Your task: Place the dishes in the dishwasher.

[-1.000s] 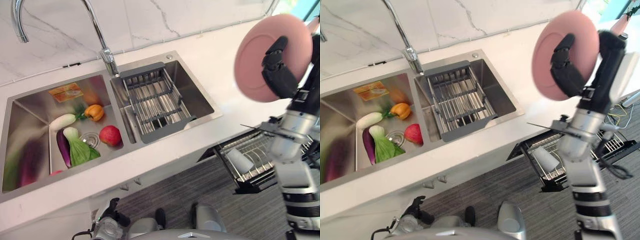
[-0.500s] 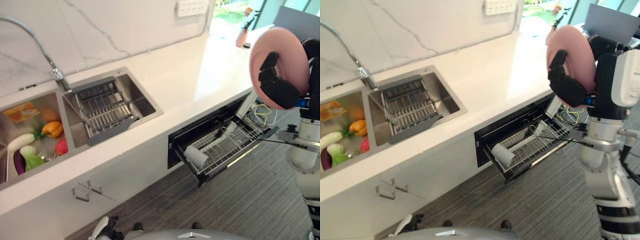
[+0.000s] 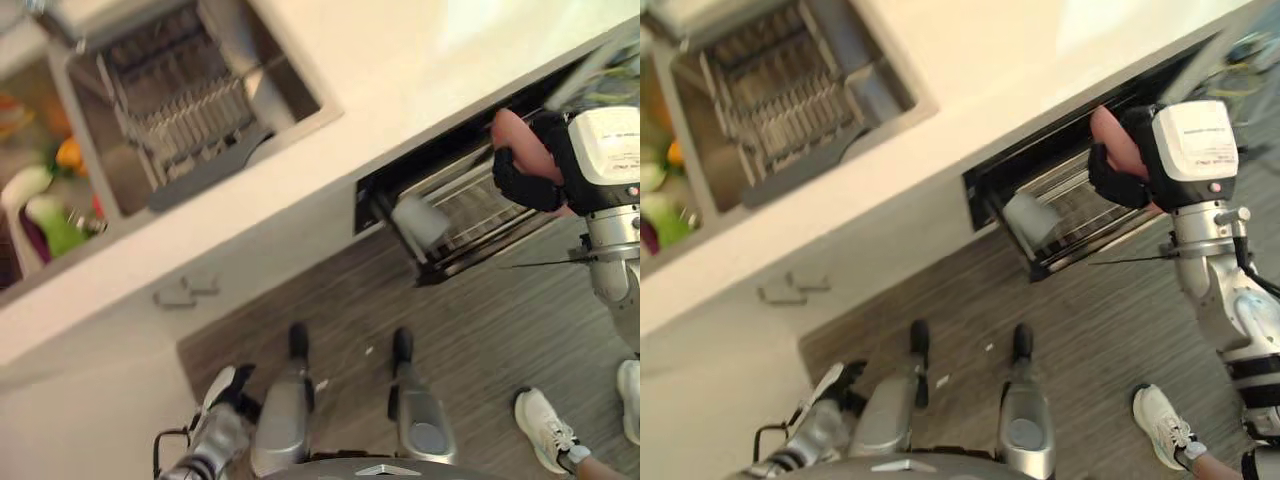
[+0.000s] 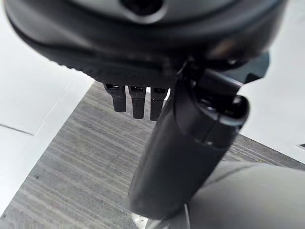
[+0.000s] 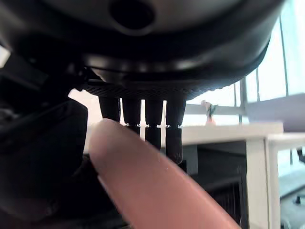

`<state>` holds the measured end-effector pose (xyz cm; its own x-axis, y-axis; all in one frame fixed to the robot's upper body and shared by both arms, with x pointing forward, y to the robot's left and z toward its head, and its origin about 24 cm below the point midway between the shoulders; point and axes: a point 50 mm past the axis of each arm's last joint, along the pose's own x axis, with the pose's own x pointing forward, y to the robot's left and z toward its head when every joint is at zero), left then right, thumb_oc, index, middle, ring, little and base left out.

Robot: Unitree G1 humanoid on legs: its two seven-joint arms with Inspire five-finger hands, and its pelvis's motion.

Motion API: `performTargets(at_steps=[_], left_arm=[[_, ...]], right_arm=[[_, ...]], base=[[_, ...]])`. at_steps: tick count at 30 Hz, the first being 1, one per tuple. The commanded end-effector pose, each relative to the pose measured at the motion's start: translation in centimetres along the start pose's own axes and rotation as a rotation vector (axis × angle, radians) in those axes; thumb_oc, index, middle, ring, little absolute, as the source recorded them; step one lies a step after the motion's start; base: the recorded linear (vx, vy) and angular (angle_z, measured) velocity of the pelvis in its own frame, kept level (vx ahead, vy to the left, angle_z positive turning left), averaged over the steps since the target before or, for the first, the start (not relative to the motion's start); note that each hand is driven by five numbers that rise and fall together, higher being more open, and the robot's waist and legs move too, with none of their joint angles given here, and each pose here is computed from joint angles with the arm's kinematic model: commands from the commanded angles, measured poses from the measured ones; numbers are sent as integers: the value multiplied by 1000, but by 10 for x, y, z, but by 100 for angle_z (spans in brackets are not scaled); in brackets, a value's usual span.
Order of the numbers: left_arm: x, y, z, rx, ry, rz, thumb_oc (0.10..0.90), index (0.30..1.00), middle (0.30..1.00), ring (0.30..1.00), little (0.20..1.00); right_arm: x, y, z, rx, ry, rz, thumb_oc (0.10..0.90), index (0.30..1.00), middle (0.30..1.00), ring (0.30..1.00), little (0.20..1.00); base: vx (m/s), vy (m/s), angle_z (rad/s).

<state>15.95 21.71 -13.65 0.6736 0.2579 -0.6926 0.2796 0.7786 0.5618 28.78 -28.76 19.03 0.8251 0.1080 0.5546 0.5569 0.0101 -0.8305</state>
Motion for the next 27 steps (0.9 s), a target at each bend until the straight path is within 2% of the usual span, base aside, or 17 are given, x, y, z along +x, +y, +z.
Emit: performTargets(at_steps=[1,4,10,15,19,20,21,22,27], left_arm=[[-7,-6,-23,3,69,-14,800,900,900,900,900],[-4,-2,-17,-42,48,10,800,900,900,900,900],[-4,-3,-12,-32,25,8,800,900,900,900,900],[-5,-10,-8,-57,10,-10,800,900,900,900,900],[-4,-11,-5,-59,4,-16,800,900,900,900,900],[-4,-12,-2,-70,1,-14,800,900,900,900,900],[-4,-12,-2,-70,1,-14,800,900,900,900,900],[-4,-12,-2,-70,1,-14,800,900,900,900,900],[-3,-12,-2,-70,4,-12,800,900,900,900,900]], right_arm=[[42,-69,26,-26,-153,-354,400,300,300,300,300],[45,-53,19,-71,-130,-273,400,300,300,300,300],[53,-43,11,-172,-129,-193,400,300,300,300,300],[78,-29,-4,-386,-106,-79,400,300,300,300,300],[81,-29,-6,-411,-96,-70,400,300,300,300,300],[83,-29,-7,-419,-90,-62,543,514,514,514,514],[83,-29,-7,-419,-90,-62,543,514,514,514,514],[83,-30,-7,-419,-90,-62,800,900,900,900,900],[75,-27,-9,-344,-54,-73,800,900,900,900,900]], base=[[-76,-34,-6],[-50,-38,3],[-8,-2,1],[-13,-3,-6],[4,1,-9],[0,0,0],[-1,8,-3],[2,-2,-5],[16,-3,-9]])
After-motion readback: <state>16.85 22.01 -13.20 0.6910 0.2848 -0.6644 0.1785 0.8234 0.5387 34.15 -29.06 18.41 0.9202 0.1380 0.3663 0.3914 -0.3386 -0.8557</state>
